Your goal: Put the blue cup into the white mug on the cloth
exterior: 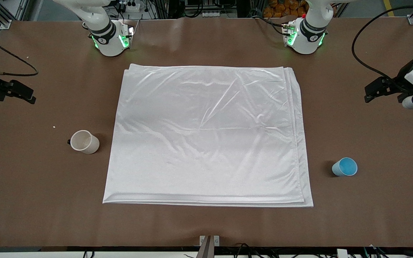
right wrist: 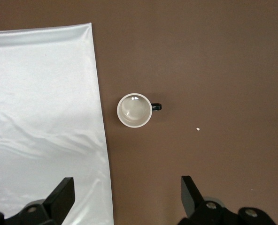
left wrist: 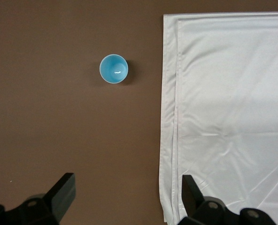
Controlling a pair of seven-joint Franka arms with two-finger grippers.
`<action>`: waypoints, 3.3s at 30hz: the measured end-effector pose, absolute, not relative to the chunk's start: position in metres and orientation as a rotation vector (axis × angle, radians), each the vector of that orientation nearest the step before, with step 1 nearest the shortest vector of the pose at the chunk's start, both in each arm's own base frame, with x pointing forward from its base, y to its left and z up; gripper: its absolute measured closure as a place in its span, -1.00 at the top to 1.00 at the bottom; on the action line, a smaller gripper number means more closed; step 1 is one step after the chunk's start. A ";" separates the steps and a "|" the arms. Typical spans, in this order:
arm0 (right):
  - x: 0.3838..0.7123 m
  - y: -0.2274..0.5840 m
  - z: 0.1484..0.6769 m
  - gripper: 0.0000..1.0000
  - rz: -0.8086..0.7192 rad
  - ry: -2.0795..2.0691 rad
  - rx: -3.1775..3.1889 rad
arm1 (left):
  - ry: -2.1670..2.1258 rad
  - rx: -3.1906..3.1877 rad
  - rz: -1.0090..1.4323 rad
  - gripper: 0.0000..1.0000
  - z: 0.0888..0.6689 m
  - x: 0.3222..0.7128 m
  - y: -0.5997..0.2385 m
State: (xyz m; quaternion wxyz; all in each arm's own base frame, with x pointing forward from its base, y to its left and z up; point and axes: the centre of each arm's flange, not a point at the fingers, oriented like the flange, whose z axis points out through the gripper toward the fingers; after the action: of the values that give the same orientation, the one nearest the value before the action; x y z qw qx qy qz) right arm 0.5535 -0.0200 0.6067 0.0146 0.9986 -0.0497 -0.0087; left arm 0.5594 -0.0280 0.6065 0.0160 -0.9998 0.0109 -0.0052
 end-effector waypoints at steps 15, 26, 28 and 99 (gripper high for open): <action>0.555 -0.015 0.605 1.00 -0.025 -0.140 3.109 | 0.039 -3.109 -0.004 1.00 0.602 0.561 -0.030; 0.555 -0.011 0.605 1.00 -0.023 -0.131 3.110 | 0.034 -3.110 0.073 1.00 0.557 0.584 -0.027; 0.555 -0.011 0.605 1.00 -0.023 -0.129 3.110 | 0.034 -3.111 0.081 1.00 0.544 0.592 -0.026; 0.589 -0.086 0.293 1.00 -0.063 2.131 2.287 | 0.059 -3.084 -0.147 1.00 0.270 0.717 0.056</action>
State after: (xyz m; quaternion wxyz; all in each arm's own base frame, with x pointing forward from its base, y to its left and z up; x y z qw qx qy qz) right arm 0.5889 -0.0865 0.2927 0.0072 0.7315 0.6815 -0.0202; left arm 0.7165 0.0564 0.2696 0.0266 -0.9983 0.0192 -0.0477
